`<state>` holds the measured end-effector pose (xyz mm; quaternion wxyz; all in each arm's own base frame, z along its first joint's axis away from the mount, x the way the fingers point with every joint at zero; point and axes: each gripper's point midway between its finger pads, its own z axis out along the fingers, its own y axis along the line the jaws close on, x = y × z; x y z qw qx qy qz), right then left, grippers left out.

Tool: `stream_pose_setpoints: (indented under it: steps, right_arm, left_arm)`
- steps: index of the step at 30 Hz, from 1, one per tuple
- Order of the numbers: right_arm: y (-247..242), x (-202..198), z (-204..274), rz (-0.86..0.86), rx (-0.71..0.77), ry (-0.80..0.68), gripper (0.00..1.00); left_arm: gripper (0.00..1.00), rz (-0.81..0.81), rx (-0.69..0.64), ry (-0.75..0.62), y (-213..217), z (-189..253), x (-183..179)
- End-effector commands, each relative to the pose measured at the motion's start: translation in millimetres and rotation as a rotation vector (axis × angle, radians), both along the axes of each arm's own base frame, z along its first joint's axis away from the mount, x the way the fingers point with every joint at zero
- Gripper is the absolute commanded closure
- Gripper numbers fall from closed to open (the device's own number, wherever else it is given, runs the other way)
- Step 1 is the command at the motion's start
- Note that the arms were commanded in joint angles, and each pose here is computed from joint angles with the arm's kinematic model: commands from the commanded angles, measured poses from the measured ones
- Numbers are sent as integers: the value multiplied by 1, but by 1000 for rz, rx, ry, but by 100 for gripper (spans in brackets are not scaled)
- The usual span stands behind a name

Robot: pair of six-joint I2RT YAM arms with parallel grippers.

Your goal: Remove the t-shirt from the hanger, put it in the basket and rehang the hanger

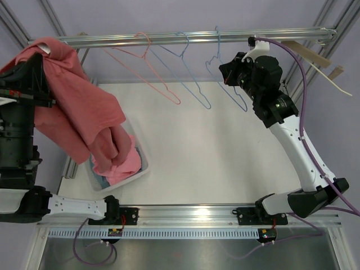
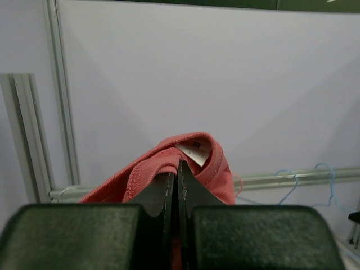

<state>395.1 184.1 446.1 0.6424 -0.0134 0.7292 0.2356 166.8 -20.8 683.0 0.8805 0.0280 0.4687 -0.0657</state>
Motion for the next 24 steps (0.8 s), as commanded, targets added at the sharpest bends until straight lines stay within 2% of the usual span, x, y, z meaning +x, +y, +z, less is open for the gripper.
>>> stream_pose_setpoints:
  steps: [1, 4, 5, 8, 9, 11, 12, 15, 18, 21, 22, 23, 24]
  right_arm:
    - [2, -12, 22, 35, 76, -84, 100]
    - [1, -17, 13, 40, 81, -74, 100]
    - [0, -19, 10, 40, 79, -71, 100]
    - [-2, -22, -2, 36, 72, -58, 100]
    - [-3, -21, -9, 35, 68, -48, 100]
    - [-4, -23, -13, 31, 66, -40, 100]
    - [-5, -23, -19, 29, 59, -28, 99]
    - [-7, -27, -23, 27, 45, -19, 93]
    - [-10, -34, -20, 28, 36, -26, 90]
    - [-10, -39, -17, 39, 36, -24, 86]
    - [-11, -42, -15, 40, 44, -26, 85]
    - [-11, -43, -15, 43, 46, -27, 85]
    - [-12, -42, -19, 38, 49, -22, 84]
  left_arm:
    - [100, 56, -8, 57, -9, -45, 8]
    - [100, 94, 26, 116, -13, -79, 13]
    - [100, 78, 44, 136, -29, -98, 16]
    - [100, 84, 62, 189, -41, -136, 25]
    - [100, 101, 109, 220, -45, -151, 29]
    - [100, 120, 83, 264, -47, -169, 40]
    - [100, 128, 129, 298, -51, -185, 45]
    - [100, 185, 103, 343, -40, -204, 53]
    - [100, 299, 82, 389, -14, -215, 56]
    - [100, 561, 42, 463, 32, -222, 54]
    - [100, 692, 28, 494, 57, -224, 50]
    - [100, 738, 22, 513, 66, -227, 51]
    - [100, 764, 95, 582, 68, -245, 57]
